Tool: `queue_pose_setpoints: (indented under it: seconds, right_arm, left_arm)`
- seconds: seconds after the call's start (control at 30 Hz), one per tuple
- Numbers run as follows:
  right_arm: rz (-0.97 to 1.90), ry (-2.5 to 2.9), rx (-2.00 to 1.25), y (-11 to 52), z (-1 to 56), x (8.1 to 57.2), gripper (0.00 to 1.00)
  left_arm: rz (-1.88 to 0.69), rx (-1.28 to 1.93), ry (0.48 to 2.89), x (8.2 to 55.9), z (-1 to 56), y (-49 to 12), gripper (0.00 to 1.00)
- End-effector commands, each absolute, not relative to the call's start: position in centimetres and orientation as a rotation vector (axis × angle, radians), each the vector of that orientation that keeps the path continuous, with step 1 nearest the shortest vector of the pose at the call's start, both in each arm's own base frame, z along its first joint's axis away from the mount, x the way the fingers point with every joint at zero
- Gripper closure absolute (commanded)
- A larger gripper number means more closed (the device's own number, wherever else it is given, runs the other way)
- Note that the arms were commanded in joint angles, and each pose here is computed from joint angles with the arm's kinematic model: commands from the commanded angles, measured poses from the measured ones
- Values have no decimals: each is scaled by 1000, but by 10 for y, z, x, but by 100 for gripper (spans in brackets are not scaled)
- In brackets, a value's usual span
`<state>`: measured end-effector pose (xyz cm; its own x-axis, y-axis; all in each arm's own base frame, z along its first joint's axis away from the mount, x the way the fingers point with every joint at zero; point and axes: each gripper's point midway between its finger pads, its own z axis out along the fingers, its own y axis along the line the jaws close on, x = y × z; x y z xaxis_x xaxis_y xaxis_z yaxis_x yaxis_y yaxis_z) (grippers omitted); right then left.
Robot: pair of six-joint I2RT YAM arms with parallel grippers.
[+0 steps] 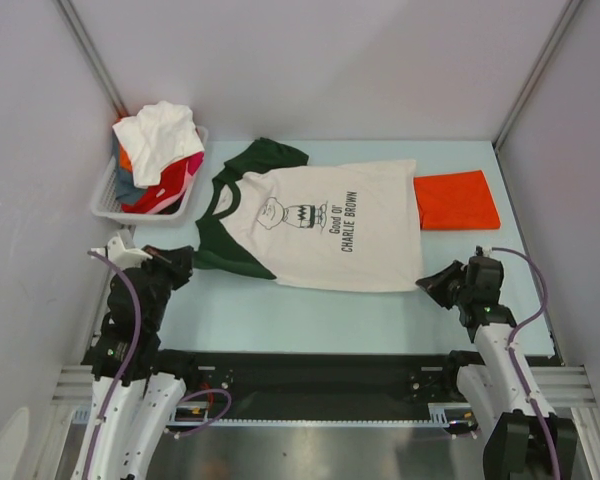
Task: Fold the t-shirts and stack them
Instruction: Fold the tshirt
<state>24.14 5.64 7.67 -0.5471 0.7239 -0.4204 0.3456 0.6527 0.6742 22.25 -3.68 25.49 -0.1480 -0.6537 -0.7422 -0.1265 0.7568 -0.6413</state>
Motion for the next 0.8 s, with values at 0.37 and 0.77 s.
queue_pose_setpoints:
  seconds: [0.37, 0.77]
  right_arm:
    - [578, 2131, 828, 43, 100, 303, 100]
    - [528, 2074, 900, 24, 118, 373, 100]
  left_arm:
    - [-559, -646, 1648, 288, 285, -49, 100]
    - [-528, -700, 1600, 373, 314, -52, 100]
